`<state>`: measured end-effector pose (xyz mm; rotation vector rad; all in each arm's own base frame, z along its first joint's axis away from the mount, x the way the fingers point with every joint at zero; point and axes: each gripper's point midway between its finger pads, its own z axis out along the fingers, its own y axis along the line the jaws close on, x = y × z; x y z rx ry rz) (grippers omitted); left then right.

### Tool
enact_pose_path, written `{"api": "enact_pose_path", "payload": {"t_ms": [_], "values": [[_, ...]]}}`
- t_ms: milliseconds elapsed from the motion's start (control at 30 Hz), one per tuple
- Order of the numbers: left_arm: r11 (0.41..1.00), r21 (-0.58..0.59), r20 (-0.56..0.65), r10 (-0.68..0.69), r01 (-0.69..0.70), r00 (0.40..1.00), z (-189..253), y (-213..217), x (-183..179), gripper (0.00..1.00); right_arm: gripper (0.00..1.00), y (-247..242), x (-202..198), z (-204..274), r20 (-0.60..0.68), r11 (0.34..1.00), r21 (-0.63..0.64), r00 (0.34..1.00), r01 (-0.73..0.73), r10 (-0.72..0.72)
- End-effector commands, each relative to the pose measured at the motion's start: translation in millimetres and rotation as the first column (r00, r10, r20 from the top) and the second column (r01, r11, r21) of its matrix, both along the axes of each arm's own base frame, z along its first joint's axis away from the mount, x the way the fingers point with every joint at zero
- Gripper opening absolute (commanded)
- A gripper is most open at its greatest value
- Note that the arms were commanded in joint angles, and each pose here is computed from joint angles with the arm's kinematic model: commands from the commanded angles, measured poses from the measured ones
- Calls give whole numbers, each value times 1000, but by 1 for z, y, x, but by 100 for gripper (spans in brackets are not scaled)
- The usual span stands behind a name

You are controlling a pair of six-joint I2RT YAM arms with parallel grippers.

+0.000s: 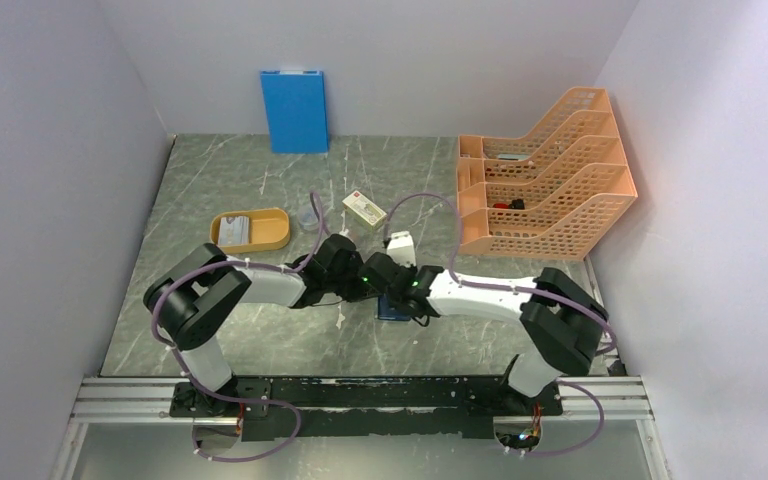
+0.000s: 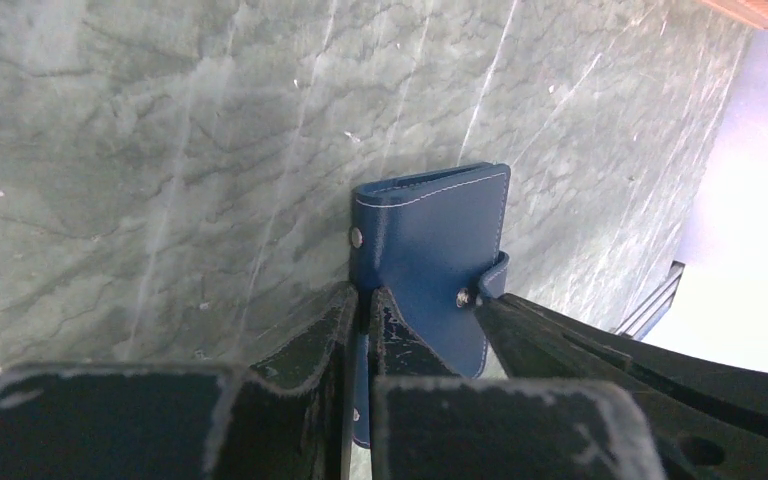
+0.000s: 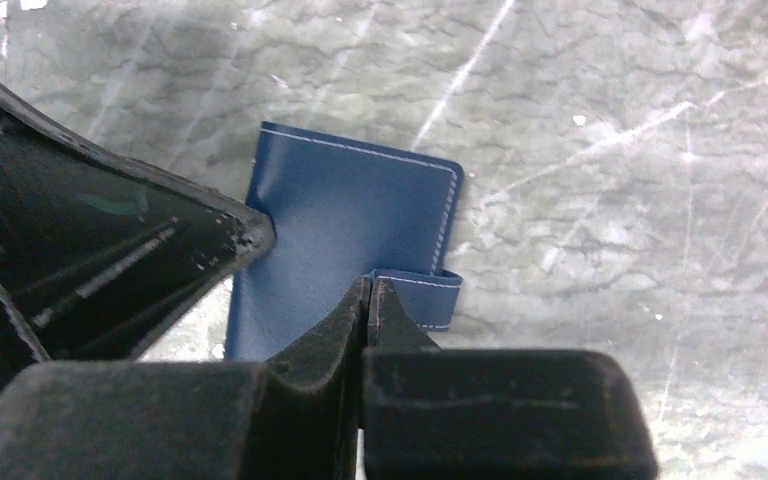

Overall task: Put the credit cards into the card holder
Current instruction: Open the card holder at the center of the board.

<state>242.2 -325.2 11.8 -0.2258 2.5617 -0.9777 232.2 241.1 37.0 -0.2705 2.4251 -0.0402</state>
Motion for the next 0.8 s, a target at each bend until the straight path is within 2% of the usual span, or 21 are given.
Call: {"api": "enact_pose_path", "payload": {"t_ms": [0, 267, 400, 433, 600, 667, 767], "values": [[959, 284, -150, 60, -15, 987, -75, 59, -35, 5, 0, -21, -7, 5, -35, 997, 39, 997, 63, -62], [959, 283, -154, 53, -7, 987, -77, 58, -35, 5, 0, -18, -11, 22, -56, 979, 186, 996, 82, -73], [973, 228, -117, 2, 25, 993, -56, 46, -31, 5, 0, -5, -14, 40, -44, 958, 286, 999, 31, -19], [980, 194, -101, -27, 46, 994, -42, 39, -30, 9, 0, 2, -18, 50, -41, 945, 327, 999, -5, 19], [989, 124, -59, -69, 76, 996, -12, 30, -32, 50, 0, 10, -22, 74, -2, 918, 389, 997, -76, 83], [990, 116, -45, -79, 84, 996, -3, 32, -34, 60, 0, 11, -23, 79, 4, 912, 399, 995, -96, 103], [989, 128, -24, -77, 80, 997, 7, 40, -37, 67, 0, 15, -26, 81, 5, 903, 412, 991, -123, 133]]}}
